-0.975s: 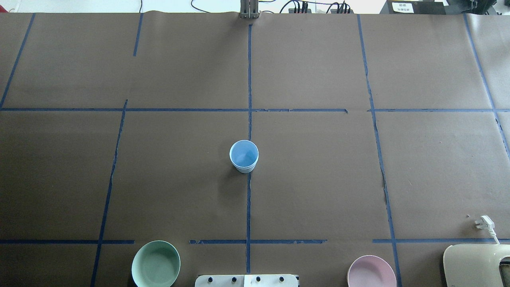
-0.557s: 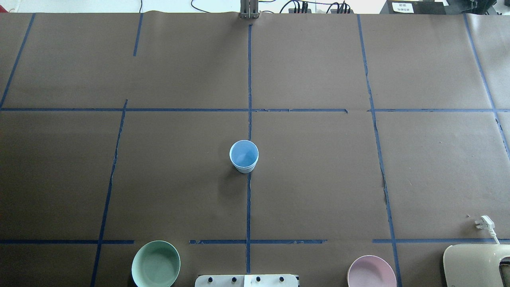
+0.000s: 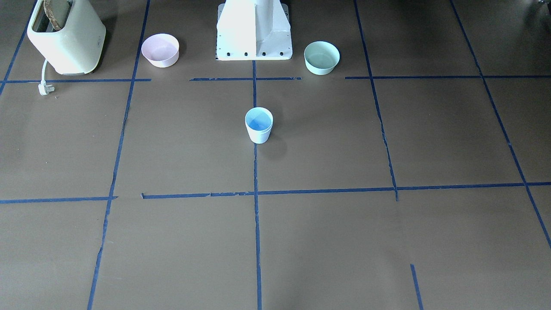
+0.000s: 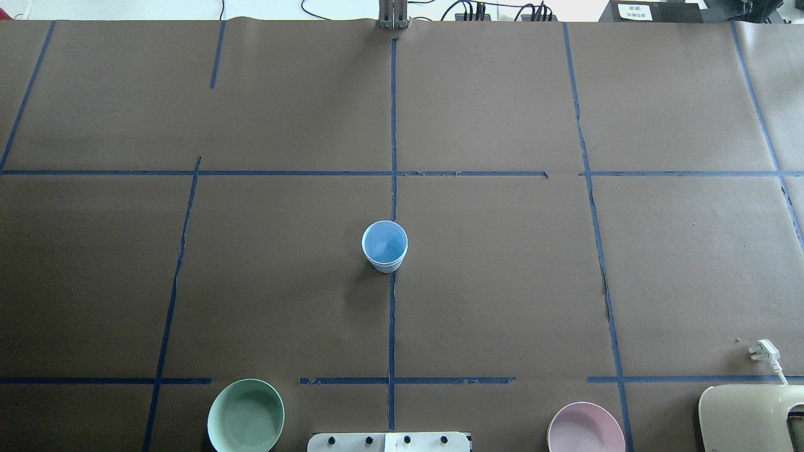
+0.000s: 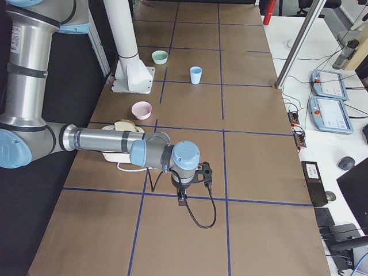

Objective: Stack blue cups with both arms

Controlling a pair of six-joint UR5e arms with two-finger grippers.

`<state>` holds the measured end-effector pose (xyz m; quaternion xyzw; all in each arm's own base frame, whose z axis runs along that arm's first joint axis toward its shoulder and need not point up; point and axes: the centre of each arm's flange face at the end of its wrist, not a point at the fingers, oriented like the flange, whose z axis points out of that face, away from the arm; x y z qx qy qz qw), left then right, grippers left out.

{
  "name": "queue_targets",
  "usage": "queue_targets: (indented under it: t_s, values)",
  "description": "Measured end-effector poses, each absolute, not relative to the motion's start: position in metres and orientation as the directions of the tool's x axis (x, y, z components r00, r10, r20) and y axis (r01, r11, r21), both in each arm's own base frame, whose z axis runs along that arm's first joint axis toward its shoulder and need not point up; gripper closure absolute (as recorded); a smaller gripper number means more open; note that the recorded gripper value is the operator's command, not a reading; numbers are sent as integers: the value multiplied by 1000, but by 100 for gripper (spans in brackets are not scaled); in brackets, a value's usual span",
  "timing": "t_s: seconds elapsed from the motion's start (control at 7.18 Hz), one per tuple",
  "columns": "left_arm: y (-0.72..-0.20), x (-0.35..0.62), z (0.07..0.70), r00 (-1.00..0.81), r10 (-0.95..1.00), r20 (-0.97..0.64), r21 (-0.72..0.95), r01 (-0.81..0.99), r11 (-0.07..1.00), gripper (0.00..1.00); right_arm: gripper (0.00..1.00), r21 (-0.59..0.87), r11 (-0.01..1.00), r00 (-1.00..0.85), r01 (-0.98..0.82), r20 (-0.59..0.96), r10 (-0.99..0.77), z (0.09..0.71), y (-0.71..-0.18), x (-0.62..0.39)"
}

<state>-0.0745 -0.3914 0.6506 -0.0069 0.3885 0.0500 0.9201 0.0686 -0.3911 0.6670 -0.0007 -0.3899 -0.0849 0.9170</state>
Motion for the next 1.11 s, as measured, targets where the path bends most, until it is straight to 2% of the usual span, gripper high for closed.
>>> queue_targets:
  t_s: [1.11]
  values:
    - [-391,-74,652,693,87,-716,25,-99,995,0,0,67,986,673,155,723,-155,666,-391,67]
